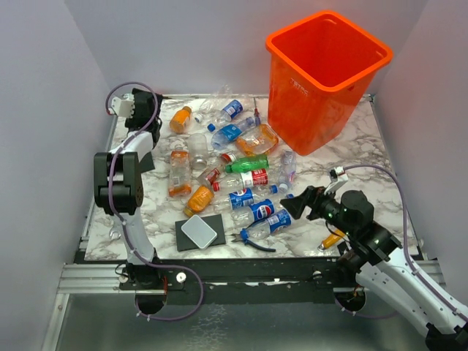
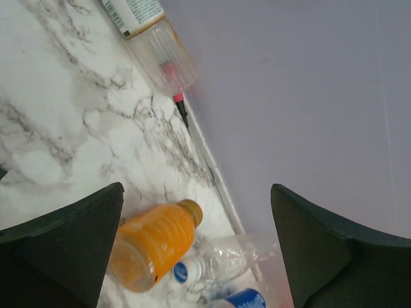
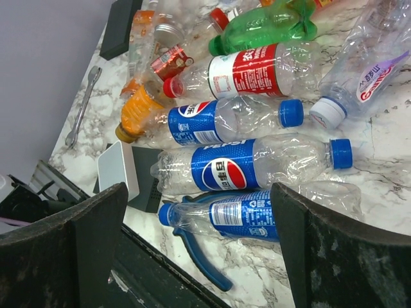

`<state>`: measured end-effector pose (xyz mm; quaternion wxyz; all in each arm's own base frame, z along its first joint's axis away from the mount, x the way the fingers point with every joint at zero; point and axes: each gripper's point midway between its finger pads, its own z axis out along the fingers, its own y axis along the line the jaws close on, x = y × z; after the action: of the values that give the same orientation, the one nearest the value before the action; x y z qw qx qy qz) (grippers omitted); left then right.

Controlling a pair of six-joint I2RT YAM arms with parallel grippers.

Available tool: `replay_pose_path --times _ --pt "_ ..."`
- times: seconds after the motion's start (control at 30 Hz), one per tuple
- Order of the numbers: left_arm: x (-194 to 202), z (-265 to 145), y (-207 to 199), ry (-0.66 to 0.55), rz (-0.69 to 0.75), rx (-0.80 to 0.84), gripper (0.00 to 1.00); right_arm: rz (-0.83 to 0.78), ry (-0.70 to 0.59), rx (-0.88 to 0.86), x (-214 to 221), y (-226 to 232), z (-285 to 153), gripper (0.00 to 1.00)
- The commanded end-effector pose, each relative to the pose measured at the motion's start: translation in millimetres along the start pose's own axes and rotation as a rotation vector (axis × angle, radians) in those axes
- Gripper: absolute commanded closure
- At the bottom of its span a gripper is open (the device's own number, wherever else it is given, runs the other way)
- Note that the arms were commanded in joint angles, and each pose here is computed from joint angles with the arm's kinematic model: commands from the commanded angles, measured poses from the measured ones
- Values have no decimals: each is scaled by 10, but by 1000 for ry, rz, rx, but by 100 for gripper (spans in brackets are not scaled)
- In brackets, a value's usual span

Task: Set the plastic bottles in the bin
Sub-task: Pick up the plastic bottle from the corner of the board.

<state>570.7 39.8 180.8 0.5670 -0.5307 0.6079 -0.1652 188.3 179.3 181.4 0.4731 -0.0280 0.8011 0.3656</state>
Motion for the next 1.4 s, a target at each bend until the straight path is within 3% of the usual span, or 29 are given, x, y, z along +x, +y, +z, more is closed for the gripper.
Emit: replay_pose_path --times 0.0,0.17,0.5,0.93,1.37 --pt "-234 443 -164 -45 -139 33 4 -30 -36 31 -154 5 -7 4" --pt "-116 926 169 -28 -225 -37 7 -35 -39 83 -195 -71 58 4" --pt "-25 1484 240 -26 -274 -56 8 -77 -28 169 -208 -233 223 4" --pt "31 1855 599 -33 -288 -72 13 -88 -73 188 -427 -178 297 4" --pt "99 2117 652 -62 -283 -42 14 -53 -70 210 -392 -225 340 4"
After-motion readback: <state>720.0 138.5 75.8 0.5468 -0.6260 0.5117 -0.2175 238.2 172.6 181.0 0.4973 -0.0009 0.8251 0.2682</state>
